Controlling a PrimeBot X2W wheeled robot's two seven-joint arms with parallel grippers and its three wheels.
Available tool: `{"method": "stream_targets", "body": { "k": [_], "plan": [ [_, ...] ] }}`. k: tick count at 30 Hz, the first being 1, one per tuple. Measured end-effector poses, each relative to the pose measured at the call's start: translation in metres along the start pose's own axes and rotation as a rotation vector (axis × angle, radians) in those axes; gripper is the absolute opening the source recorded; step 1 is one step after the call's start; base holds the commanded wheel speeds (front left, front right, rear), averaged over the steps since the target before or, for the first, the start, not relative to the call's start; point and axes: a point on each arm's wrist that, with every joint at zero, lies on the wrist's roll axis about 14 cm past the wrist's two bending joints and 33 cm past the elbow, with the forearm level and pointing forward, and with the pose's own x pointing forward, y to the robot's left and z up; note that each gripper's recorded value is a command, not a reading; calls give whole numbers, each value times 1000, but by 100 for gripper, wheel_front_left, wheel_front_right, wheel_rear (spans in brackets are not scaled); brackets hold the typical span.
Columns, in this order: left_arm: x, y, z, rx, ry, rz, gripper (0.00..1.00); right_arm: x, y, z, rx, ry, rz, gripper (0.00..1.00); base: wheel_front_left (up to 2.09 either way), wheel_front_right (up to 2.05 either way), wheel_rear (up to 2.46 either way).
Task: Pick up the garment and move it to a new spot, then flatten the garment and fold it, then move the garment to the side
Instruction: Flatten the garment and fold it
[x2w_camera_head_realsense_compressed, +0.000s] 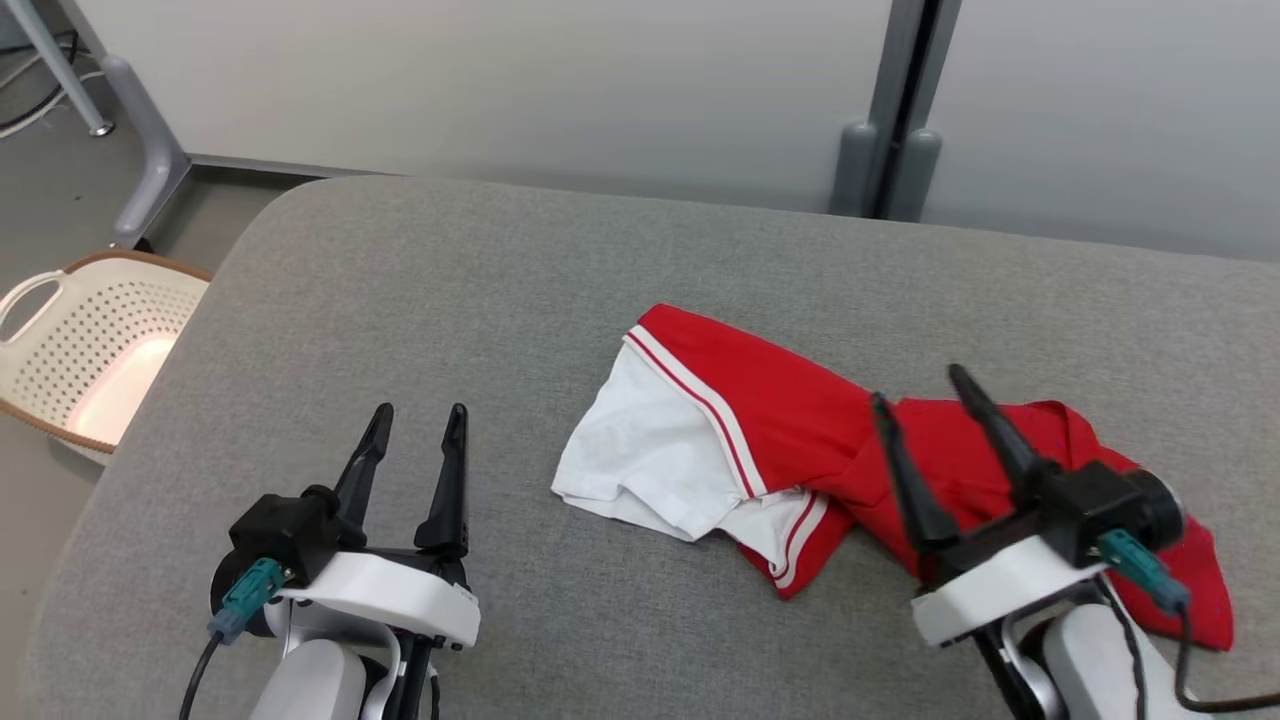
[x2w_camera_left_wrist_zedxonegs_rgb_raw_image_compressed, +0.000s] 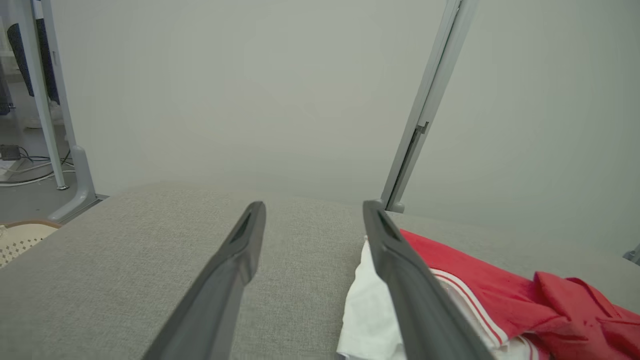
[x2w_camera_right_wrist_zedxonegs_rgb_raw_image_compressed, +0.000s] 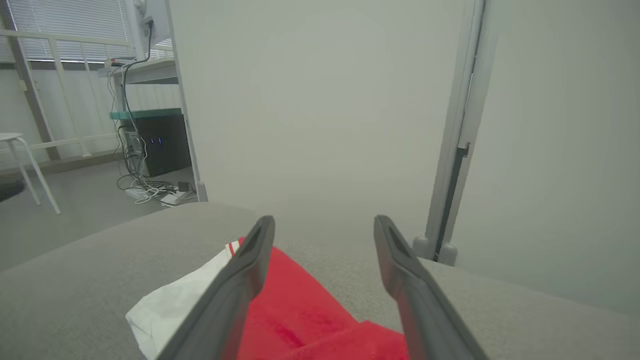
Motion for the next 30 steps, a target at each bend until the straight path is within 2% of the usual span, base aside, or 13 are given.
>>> {"method": "stream_targets", "body": {
  "k": [6,11,15,21,27,30],
  "plan": [
    [-3,12,-9,-22,28,38,100,21,77,-31,-44,150,332,100,0,0,0],
    [-4,18,-13,-37,45,70,100,28,106,-71,-116,326,518,100,0,0,0],
    [-6,23,-15,-46,56,96,100,35,105,-103,-220,456,597,100,0,0,0],
    [-14,33,-23,-52,85,146,100,43,116,-131,-273,545,691,100,0,0,0],
    [-15,39,-24,-51,94,172,100,41,110,-156,-352,635,736,100,0,0,0],
    [-16,40,-26,-52,99,178,100,42,110,-159,-357,649,744,100,0,0,0]
  ]
}}
